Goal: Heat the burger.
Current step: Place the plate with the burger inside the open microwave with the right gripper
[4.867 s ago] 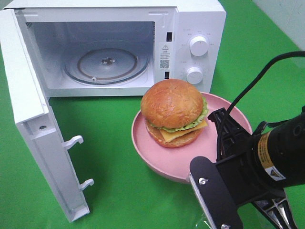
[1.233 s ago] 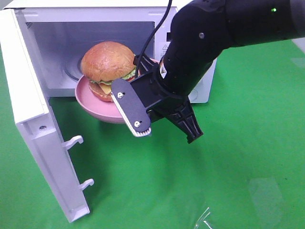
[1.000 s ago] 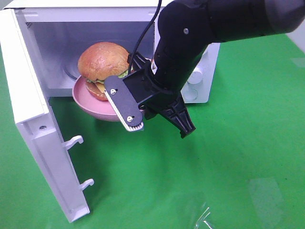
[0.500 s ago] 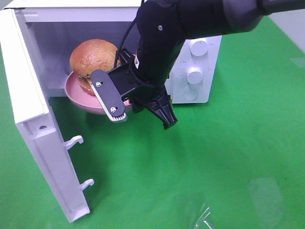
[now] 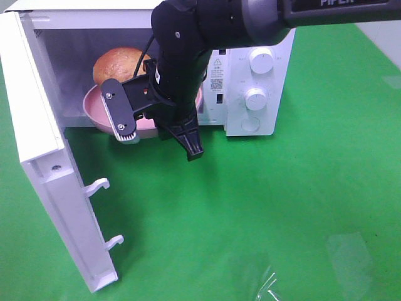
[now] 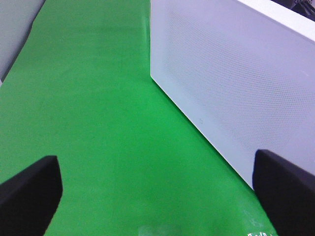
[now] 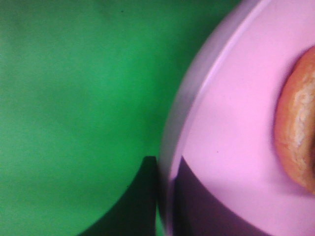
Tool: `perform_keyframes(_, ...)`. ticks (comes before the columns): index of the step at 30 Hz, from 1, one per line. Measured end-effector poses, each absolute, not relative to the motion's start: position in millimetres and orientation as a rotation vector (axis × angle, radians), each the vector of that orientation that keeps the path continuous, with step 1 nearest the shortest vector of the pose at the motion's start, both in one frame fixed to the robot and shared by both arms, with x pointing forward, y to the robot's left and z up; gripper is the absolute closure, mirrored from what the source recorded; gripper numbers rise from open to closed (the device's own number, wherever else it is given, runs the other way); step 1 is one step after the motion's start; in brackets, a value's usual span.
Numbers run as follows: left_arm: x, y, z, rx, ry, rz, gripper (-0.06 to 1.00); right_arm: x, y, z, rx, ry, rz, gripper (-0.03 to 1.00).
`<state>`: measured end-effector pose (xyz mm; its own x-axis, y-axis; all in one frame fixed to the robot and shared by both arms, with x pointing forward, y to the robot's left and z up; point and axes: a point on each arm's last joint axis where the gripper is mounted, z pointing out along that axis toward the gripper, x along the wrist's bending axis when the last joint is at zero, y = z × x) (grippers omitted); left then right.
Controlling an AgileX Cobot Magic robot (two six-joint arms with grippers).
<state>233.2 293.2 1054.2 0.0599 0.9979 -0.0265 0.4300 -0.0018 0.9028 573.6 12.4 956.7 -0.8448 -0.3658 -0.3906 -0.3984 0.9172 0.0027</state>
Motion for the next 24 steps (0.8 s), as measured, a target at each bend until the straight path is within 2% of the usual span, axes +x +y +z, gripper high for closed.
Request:
perform_keyframes(12,233,293,1054,1.547,1.481,0.907,-0.03,595,30,958,-0.474,2.676,0.147,0.94)
perform_keyframes(24,233,293,1054,1.547,1.481,0.907,-0.03,617,29,955,-0.391,2.664,0.164,0.94)
